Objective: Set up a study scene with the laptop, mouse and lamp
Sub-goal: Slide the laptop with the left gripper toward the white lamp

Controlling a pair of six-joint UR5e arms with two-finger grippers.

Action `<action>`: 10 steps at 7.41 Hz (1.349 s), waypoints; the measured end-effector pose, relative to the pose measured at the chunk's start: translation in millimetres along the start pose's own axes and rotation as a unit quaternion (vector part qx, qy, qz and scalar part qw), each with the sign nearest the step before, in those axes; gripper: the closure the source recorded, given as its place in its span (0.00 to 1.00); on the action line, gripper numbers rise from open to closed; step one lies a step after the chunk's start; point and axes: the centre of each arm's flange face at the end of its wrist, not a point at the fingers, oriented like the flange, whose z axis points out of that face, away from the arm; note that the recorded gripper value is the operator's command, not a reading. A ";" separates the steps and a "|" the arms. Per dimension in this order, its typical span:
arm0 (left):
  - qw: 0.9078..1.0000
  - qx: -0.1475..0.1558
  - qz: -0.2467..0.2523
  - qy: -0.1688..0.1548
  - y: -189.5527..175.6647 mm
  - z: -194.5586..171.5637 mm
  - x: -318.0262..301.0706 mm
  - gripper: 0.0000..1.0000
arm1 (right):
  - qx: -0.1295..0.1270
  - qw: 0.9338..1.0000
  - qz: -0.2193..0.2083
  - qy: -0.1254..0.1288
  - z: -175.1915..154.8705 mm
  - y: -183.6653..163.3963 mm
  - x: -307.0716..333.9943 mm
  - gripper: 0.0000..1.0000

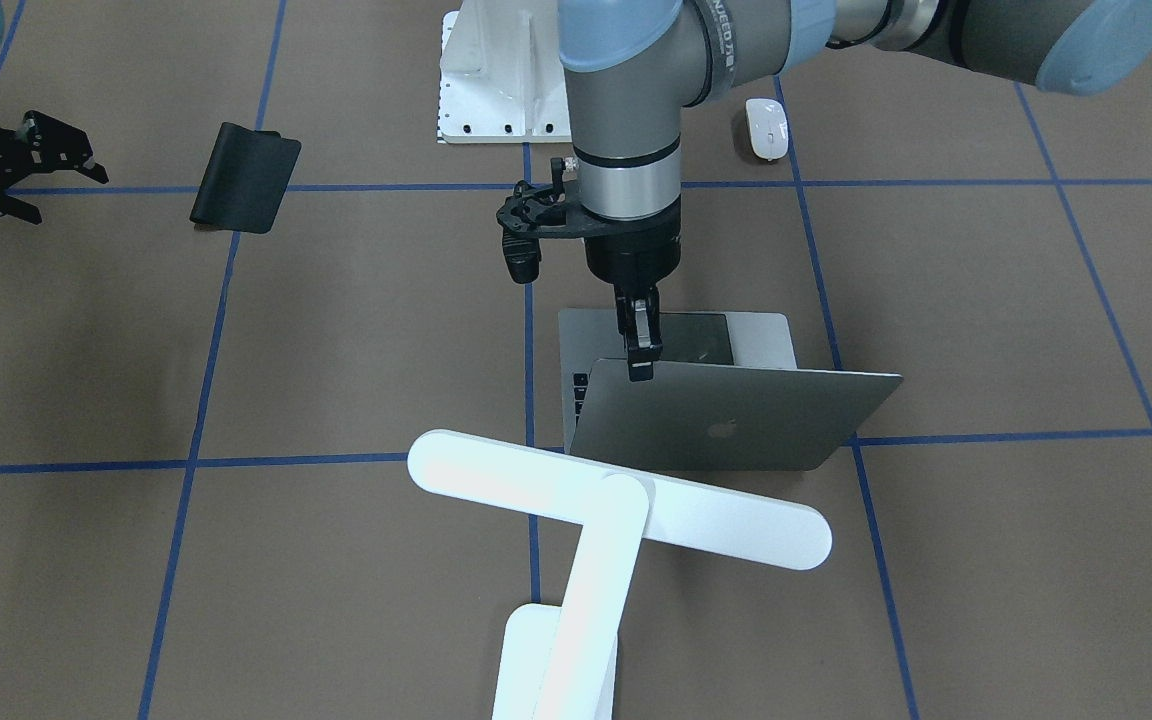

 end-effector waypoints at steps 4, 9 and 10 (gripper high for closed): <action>1.000 0.002 0.000 -0.001 -0.1 -1.8 0.2 0.67 | 0.003 1.000 0.001 0.000 -2.7 -0.1 1.2 0.00; 1.000 0.008 0.000 -0.003 2.1 -10.8 1.7 0.62 | 0.009 1.000 -0.008 -0.002 -7.0 -6.3 -3.4 0.00; 1.000 0.008 0.000 -0.001 2.9 -10.1 2.2 0.57 | 0.011 1.000 -0.012 -0.007 -8.5 -12.3 -8.1 0.00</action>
